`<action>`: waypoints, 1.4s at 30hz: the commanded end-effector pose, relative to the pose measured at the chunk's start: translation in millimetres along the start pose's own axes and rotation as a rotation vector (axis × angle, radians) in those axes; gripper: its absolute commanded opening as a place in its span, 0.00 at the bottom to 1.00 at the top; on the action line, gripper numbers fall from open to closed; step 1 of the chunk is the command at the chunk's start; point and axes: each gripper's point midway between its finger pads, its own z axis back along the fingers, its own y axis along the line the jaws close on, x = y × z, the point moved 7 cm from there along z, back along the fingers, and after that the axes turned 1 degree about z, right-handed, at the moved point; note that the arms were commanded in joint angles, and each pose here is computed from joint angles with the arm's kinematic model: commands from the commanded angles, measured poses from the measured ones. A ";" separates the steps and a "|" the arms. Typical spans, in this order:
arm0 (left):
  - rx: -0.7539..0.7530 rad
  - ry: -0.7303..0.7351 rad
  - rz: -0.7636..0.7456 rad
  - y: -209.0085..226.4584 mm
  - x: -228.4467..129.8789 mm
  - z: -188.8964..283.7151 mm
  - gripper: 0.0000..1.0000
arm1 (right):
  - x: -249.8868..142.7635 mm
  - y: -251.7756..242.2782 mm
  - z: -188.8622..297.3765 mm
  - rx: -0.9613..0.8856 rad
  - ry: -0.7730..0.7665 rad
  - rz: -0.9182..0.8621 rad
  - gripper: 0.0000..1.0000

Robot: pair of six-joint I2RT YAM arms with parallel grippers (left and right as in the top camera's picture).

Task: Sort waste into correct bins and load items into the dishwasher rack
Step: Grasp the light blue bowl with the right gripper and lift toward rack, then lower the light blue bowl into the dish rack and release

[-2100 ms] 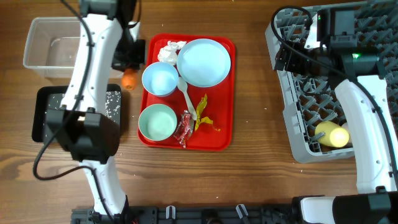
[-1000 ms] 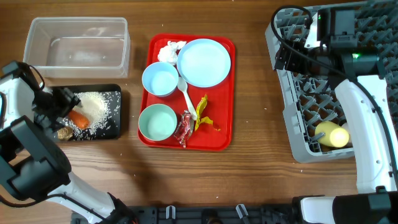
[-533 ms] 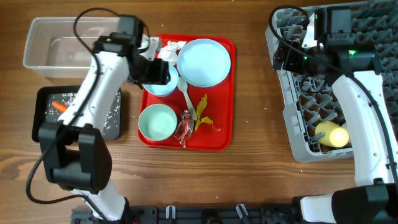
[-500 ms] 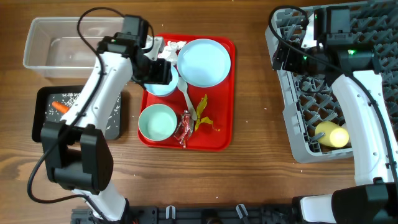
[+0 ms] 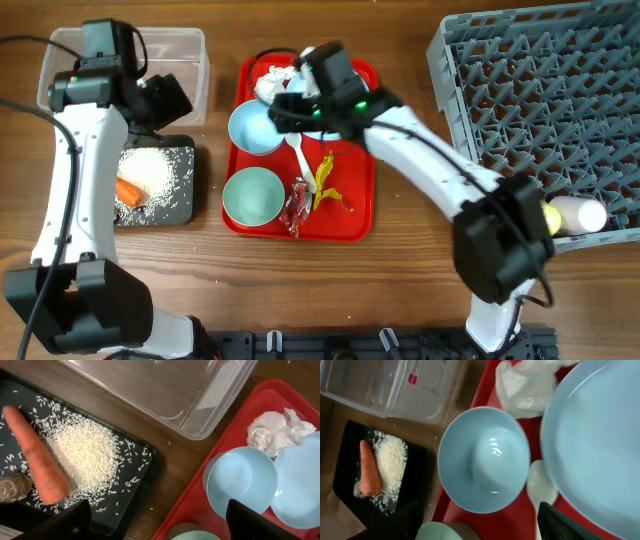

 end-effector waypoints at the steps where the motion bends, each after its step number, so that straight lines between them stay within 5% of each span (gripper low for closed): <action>1: 0.024 0.031 0.019 5.5 -6.9 -8.9 0.86 | -10.3 -6.8 -27.2 -0.054 0.007 -0.068 0.69; 11: 0.030 0.037 0.020 6.8 -8.9 -12.9 0.86 | -31.5 -33.7 -75.9 -0.117 0.050 -0.131 0.39; 18: 0.029 0.035 0.020 6.6 -8.5 -12.9 0.87 | -32.5 -35.0 -78.0 -0.120 0.051 -0.147 0.06; 25: 0.029 0.035 0.020 6.6 -8.5 -12.9 0.97 | -19.8 -36.8 -59.3 -0.136 0.030 -0.124 0.04; 28: 0.029 0.035 0.020 6.6 -8.5 -12.9 1.00 | 7.1 -41.8 -10.3 -0.301 -0.096 -0.028 0.04; 34: 0.029 0.035 0.020 6.6 -8.5 -12.9 1.00 | 74.3 -80.3 149.4 -1.057 -0.505 0.190 0.04; 37: 0.029 0.034 0.020 6.6 -8.4 -12.8 1.00 | 97.6 -125.7 173.7 -1.310 -0.362 0.429 0.04; 42: 0.029 0.035 0.020 6.6 -8.5 -12.9 1.00 | 109.4 -202.7 213.7 -1.538 0.138 0.809 0.04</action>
